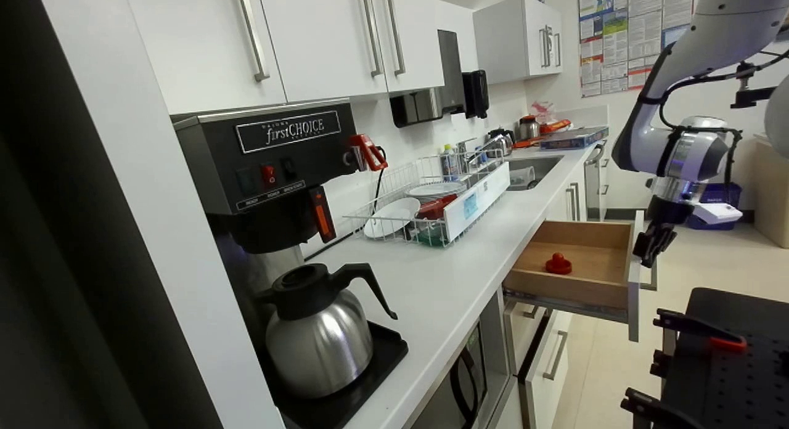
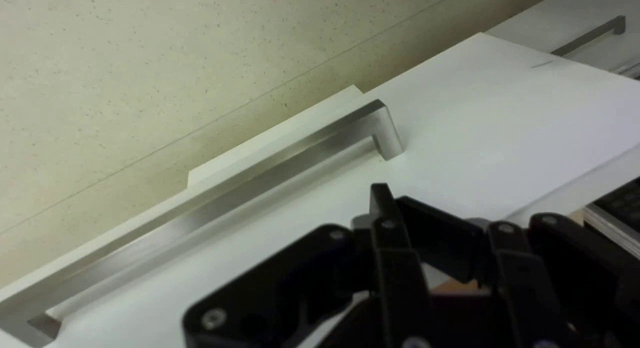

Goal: Close the top left drawer

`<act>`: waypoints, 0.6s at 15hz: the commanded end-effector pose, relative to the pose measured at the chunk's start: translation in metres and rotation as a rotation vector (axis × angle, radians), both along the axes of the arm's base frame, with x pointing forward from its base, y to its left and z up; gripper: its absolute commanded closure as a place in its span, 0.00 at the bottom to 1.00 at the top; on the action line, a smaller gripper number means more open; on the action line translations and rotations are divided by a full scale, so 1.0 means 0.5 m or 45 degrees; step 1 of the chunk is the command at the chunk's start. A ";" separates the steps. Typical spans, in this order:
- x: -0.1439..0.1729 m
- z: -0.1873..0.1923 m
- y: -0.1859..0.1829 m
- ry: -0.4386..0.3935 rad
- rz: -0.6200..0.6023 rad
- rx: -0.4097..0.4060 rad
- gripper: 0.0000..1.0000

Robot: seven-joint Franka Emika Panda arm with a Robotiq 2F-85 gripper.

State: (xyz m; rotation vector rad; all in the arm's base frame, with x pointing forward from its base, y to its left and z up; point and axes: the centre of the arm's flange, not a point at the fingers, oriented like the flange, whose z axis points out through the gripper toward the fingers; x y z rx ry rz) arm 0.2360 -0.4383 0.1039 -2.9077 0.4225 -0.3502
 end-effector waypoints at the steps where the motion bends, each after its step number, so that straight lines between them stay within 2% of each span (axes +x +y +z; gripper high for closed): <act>1: -0.005 -0.068 -0.007 -0.165 -0.016 0.004 0.99; 6: 0.038 -0.117 -0.012 -0.523 -0.063 0.045 0.99; 9: 0.093 -0.146 -0.018 -0.705 -0.073 0.077 0.99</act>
